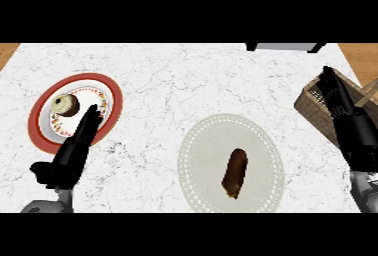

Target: Pick the sweet potato from the placemat and place it in the basket

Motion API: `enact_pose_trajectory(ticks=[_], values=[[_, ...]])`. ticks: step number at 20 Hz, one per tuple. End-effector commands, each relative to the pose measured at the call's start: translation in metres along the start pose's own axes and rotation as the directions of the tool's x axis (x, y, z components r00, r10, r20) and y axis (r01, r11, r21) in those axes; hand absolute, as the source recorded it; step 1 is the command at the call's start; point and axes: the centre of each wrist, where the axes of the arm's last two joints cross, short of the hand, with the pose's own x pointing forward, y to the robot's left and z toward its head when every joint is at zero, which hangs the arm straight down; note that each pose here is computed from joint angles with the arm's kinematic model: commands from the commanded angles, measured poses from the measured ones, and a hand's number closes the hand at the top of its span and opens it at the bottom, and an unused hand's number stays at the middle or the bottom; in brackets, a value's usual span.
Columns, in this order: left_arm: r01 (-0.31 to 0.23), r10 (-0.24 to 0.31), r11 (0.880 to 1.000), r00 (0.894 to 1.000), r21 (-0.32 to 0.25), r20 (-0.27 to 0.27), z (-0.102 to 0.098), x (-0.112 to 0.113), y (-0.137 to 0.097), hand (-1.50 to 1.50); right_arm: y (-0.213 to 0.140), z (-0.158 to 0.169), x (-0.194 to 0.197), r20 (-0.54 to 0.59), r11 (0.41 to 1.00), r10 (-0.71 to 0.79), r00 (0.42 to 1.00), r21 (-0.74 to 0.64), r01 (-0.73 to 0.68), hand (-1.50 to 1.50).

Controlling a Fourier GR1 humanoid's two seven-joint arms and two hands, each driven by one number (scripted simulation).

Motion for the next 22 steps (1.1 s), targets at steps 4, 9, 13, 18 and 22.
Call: enact_pose_trajectory(ticks=[4,9,13,18,22], values=[[0.091,-0.083,0.993,0.991,-0.072,0.106,-0.018,0.037,0.012,0.00,0.028,0.000,0.010,-0.199,0.975,0.221,0.955,0.009,-0.223,1.50],[0.117,-0.097,0.979,0.988,-0.168,0.123,-0.034,0.056,-0.002,0.00,0.143,0.035,0.015,-0.039,0.938,0.236,0.971,0.270,-0.217,1.50],[0.123,-0.103,0.977,0.988,-0.177,0.119,-0.036,0.064,0.002,0.00,0.192,0.024,0.003,-0.064,0.880,0.463,0.884,0.157,-0.449,-1.50],[0.121,-0.103,0.977,0.989,-0.176,0.107,-0.039,0.059,-0.005,0.00,0.215,0.009,0.003,-0.151,0.701,0.712,0.686,0.113,-0.704,-1.50],[0.114,-0.100,0.981,0.991,-0.155,0.092,-0.038,0.057,0.009,0.00,0.227,-0.017,0.034,-0.219,0.503,0.849,0.481,0.052,-0.863,-1.50]])
